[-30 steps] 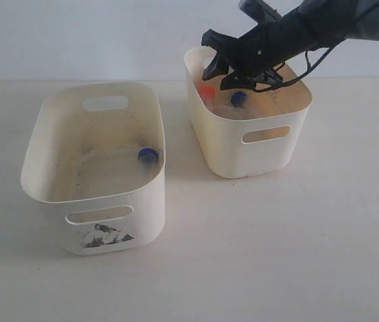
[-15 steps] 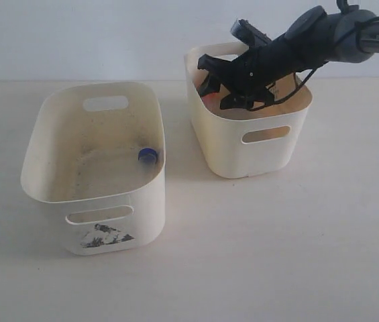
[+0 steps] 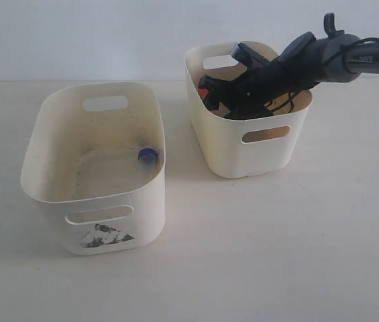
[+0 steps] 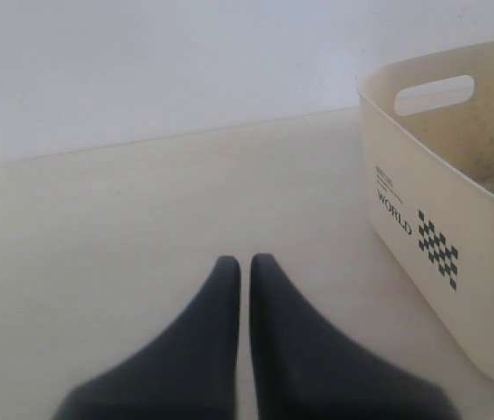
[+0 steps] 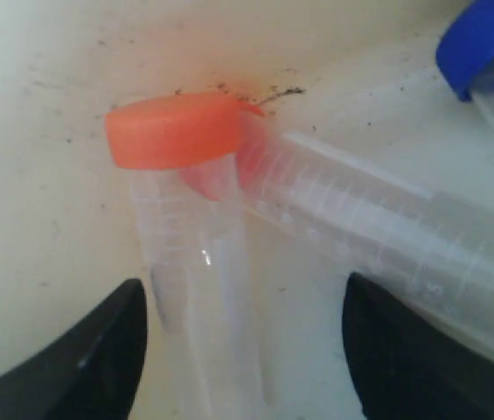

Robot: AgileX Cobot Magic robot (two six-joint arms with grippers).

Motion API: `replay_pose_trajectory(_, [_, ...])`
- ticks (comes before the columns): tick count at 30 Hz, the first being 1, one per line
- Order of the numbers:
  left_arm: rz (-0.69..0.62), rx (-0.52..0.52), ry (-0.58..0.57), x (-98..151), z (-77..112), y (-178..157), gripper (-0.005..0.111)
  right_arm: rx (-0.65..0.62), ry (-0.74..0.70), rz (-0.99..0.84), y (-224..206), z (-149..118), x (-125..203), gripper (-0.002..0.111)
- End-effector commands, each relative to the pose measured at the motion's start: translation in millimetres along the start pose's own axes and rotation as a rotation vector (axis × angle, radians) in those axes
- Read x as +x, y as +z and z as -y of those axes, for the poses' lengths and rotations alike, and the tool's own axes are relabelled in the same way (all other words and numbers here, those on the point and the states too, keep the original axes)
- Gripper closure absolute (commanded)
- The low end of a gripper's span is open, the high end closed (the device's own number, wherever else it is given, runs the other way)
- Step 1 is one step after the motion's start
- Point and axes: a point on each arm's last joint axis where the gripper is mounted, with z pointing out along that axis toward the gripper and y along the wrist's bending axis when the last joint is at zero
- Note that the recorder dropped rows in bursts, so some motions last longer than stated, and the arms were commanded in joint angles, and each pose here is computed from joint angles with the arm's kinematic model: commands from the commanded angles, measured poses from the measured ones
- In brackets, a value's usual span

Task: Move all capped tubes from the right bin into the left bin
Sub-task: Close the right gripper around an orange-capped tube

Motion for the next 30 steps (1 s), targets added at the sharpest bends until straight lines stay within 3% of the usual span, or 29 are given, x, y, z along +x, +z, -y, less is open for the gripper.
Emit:
replay_pose_trajectory(1, [0.021,-0.001,-0.013,-3,-0.2,-1,0.102,0.020,-0.010,0.039,6,3,-1,0.046])
replay_pose_trajectory(12, [0.021,-0.001,-0.013,-3,-0.2,-1,0.102,0.048,-0.066,0.089,28,-12,10,0.048])
replay_pose_trajectory(14, [0.021,-0.001,-0.013,-3,-0.2,-1,0.102,0.051,-0.068,0.095,28,-11,10,0.057])
replay_pose_trajectory(21, [0.021,-0.001,-0.013,-3,-0.2,-1,0.102,0.051,-0.071,0.096,28,-12,9,0.109])
replay_pose_trajectory(30, [0.021,-0.001,-0.013,-3,-0.2,-1,0.102,0.024,-0.110,0.169,-11,-42,-11,0.108])
